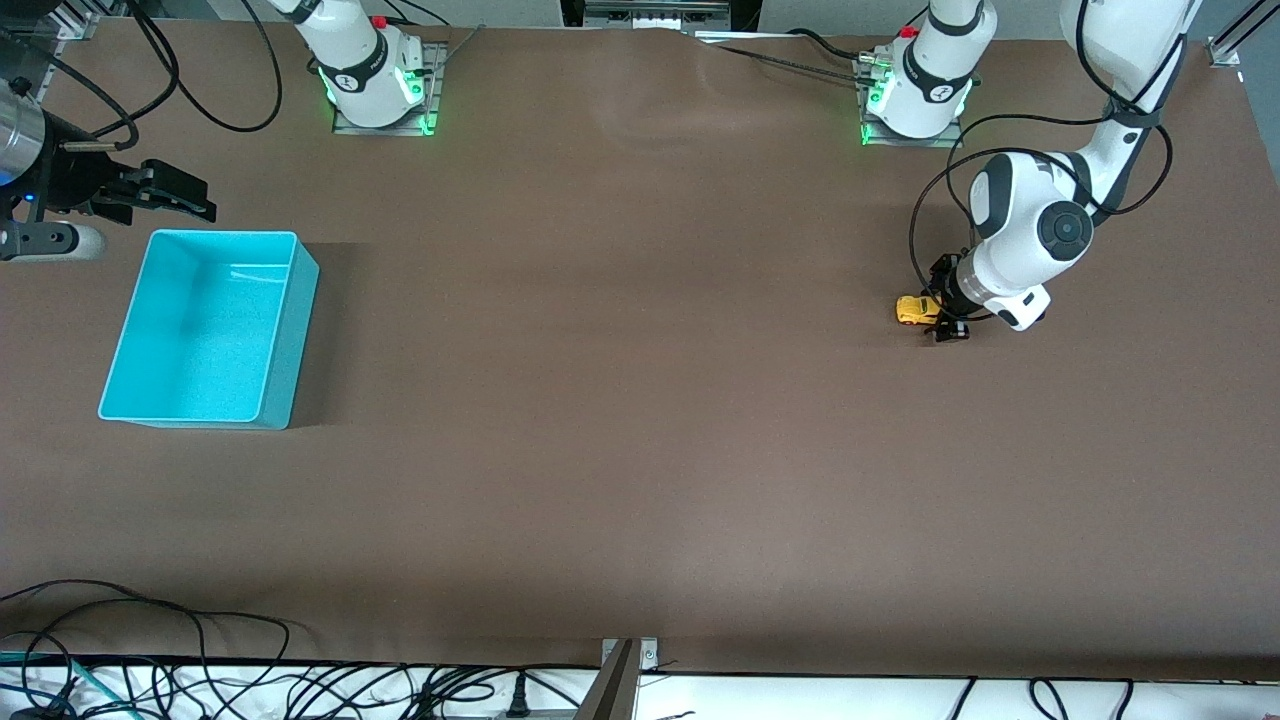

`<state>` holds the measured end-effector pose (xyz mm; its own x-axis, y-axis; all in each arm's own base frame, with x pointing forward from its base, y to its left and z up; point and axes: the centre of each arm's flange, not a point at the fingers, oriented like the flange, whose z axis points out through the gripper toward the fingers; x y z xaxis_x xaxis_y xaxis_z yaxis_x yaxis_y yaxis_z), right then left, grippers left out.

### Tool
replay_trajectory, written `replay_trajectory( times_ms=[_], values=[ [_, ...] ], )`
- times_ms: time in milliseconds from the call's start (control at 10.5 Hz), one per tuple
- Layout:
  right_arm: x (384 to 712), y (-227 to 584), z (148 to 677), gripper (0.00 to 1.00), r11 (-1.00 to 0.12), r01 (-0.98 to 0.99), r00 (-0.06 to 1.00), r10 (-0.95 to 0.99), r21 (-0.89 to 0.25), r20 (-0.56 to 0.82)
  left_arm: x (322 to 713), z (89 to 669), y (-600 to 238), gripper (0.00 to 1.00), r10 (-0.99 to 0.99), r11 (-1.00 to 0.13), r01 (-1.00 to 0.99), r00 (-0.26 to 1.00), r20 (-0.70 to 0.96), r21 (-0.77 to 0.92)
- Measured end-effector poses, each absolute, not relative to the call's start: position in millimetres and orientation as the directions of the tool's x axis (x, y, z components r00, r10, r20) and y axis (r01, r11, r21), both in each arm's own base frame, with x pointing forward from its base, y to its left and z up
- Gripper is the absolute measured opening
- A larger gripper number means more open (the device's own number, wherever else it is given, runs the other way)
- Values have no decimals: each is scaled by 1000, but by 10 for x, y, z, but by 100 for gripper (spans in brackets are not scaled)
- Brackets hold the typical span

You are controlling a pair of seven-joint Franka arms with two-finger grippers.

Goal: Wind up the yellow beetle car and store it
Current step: 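Close the left gripper on the yellow car and press it down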

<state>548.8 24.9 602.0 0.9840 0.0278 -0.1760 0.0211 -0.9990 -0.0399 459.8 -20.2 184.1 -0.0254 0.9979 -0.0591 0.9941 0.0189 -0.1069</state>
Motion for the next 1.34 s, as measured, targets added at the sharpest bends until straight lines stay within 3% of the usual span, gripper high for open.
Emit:
replay_trajectory(
  times_ms=[95, 286, 1336],
  values=[
    [5488, 249, 6020, 100, -999, 21, 984, 28, -40, -176, 4601, 1844, -202, 59, 998, 19, 994, -25, -59, -105],
    [5489, 249, 6020, 100, -999, 22, 984, 29, -40, -175, 4622, 1876, -207, 45, 998, 18, 995, -24, -59, -97],
    [5491, 249, 6019, 100, -999, 23, 984, 29, -40, -175, 4775, 2255, -1218, 45, 993, 64, 996, -69, -94, -61]
  ],
)
